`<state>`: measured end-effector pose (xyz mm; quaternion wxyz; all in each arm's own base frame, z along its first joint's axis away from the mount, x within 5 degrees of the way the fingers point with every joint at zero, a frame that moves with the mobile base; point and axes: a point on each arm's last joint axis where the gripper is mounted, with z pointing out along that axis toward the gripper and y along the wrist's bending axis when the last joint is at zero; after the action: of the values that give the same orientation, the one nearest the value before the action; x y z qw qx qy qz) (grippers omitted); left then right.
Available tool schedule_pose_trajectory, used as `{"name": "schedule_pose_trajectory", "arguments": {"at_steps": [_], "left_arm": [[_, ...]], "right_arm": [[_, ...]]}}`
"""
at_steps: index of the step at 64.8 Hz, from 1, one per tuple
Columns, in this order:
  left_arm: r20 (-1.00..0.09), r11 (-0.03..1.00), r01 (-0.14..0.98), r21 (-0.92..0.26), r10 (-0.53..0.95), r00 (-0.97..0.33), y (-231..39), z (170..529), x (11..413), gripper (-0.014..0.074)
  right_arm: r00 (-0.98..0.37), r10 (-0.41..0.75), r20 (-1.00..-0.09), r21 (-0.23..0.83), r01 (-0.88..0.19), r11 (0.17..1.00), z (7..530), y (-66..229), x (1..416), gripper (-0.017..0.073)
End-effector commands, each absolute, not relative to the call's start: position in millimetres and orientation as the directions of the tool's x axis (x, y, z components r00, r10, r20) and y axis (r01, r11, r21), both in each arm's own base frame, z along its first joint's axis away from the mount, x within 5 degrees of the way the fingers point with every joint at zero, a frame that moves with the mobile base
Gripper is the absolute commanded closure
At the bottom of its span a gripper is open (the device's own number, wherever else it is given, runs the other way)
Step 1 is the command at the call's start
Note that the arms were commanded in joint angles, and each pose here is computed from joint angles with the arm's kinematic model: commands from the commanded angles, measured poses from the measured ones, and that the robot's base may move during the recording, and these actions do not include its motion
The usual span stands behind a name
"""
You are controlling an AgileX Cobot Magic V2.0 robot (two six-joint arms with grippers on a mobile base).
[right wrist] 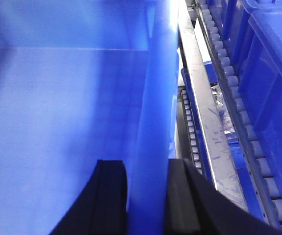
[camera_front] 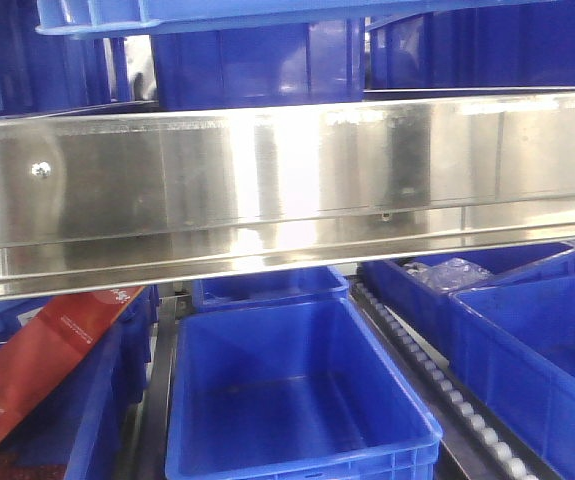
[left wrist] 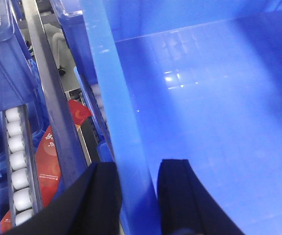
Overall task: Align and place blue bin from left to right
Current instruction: 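Push the bin forward onto the upper shelf with both grippers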
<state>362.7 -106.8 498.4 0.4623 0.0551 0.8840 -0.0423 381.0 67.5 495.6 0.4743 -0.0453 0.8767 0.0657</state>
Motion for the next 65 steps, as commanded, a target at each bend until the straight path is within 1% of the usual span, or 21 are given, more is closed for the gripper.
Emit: {"name": "schedule_pose_trajectory", "arguments": {"at_steps": [1,55,65], "left_arm": [[-0.874,0.986,0.163,-0.010,0.071,-0.481,-106.9,514.1,356.5,0.0705],[-0.874,0.986,0.163,-0.010,0.071,-0.481,-106.9,514.1,356.5,0.0705],[-0.902,0.984,0.174,-0.018,0.059,-0.428,-108.5,519.0,358.7,0.0705]], "right_arm": [[-0.415,-0.023,-0.909,0.044,-0.150,0.988,519.8,63.9,371.9,0.0622],[-0.415,-0.023,-0.909,0.044,-0.150,0.988,519.8,63.9,371.9,0.0622],[-0.424,-0.024,-0.905,0.043,-0.149,0.988,519.5,63.7,370.8,0.0622]]}}
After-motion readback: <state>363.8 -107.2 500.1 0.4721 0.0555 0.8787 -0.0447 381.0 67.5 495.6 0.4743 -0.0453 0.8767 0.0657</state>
